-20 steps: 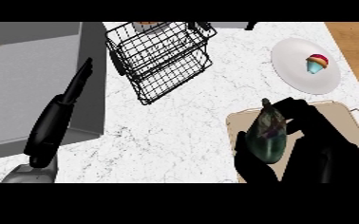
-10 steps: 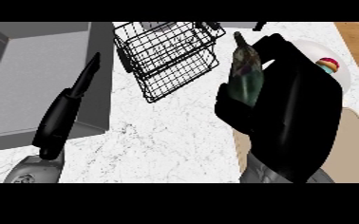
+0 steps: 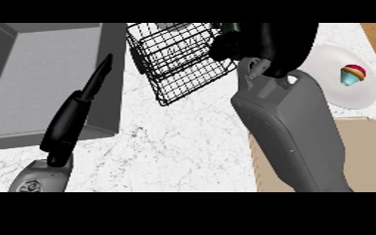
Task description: Pick the eggplant from the tray and place it in the tiered basket
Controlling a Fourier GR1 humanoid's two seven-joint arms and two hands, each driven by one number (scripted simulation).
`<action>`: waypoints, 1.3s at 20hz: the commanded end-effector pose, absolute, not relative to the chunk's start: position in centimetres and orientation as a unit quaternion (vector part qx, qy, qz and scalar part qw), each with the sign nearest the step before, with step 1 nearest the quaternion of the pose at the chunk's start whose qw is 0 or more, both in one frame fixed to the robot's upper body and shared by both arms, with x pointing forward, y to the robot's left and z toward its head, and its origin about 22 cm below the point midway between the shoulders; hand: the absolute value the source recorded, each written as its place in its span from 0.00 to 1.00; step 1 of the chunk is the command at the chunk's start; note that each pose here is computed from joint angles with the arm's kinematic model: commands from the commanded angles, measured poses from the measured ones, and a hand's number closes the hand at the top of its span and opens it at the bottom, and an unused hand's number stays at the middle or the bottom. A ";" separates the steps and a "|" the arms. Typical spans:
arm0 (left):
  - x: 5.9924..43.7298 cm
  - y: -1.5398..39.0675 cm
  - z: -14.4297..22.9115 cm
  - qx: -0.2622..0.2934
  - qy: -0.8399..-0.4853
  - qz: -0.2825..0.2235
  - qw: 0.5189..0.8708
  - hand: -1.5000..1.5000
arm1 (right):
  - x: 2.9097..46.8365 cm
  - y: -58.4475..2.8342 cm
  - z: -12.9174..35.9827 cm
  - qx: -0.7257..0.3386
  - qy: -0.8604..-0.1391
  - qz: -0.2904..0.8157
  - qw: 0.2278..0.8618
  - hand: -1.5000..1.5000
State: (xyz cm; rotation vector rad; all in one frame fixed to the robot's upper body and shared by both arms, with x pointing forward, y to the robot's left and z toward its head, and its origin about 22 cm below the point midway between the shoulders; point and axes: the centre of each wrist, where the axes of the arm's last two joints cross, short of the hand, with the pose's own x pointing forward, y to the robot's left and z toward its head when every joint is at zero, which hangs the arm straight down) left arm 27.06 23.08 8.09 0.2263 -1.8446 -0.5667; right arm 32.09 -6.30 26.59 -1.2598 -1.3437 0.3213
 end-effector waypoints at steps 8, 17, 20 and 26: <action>28.0 23.1 8.0 0.097 -0.777 -0.254 0.568 0.50 | 39.4 -6.3 25.6 -0.479 -0.545 0.011 0.688 0.00; 28.3 22.7 7.5 0.088 -0.777 -0.252 0.570 0.50 | 41.8 -5.7 25.1 -0.415 -0.650 -0.070 0.633 0.00; 27.6 23.0 6.8 0.103 -0.773 -0.241 0.577 0.50 | 42.1 -5.6 25.0 -0.442 -0.671 -0.129 0.581 0.00; 26.9 25.5 5.2 0.132 -0.751 -0.223 0.607 0.50 | 42.4 -6.9 25.6 -0.481 -0.638 -0.226 0.558 0.00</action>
